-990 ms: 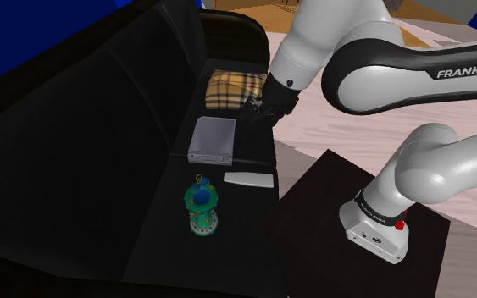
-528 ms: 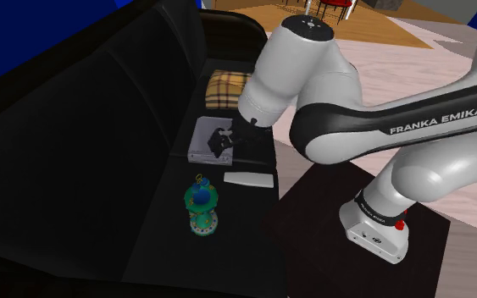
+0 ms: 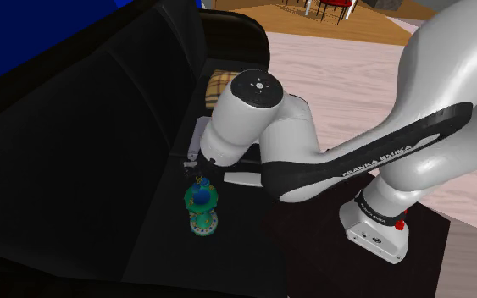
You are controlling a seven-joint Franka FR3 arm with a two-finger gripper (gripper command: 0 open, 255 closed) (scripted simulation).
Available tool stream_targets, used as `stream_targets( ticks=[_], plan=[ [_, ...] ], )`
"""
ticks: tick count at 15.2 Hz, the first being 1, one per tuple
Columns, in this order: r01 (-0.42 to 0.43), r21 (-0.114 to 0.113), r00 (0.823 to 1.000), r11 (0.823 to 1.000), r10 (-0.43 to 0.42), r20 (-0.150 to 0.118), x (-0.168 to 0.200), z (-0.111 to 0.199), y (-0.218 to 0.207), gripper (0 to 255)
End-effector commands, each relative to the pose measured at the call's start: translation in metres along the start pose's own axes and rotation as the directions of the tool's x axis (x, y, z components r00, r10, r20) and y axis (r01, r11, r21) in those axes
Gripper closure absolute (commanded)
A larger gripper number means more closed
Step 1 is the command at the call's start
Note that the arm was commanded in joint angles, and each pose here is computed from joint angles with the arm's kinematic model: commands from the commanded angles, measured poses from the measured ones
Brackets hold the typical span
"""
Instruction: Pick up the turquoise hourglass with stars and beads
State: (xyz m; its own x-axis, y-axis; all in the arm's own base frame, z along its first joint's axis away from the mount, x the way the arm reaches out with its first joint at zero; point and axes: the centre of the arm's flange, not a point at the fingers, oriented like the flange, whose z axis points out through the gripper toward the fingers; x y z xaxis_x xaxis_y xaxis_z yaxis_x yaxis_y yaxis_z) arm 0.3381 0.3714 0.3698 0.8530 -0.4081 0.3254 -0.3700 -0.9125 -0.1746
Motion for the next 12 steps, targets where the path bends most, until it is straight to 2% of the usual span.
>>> stream_targets(
  ticks=[1,9,10,12],
  plan=[
    [-0.011,0.008,1.0,1.0,0.011,-0.004,-0.005,0.01,-0.008,0],
    [-0.011,0.008,1.0,1.0,0.011,-0.004,-0.016,0.042,-0.002,0],
    [-0.011,0.008,1.0,1.0,0.011,-0.004,-0.016,0.042,-0.002,255],
    [-0.011,0.008,1.0,1.0,0.011,-0.004,-0.017,0.042,-0.002,255]
  ],
)
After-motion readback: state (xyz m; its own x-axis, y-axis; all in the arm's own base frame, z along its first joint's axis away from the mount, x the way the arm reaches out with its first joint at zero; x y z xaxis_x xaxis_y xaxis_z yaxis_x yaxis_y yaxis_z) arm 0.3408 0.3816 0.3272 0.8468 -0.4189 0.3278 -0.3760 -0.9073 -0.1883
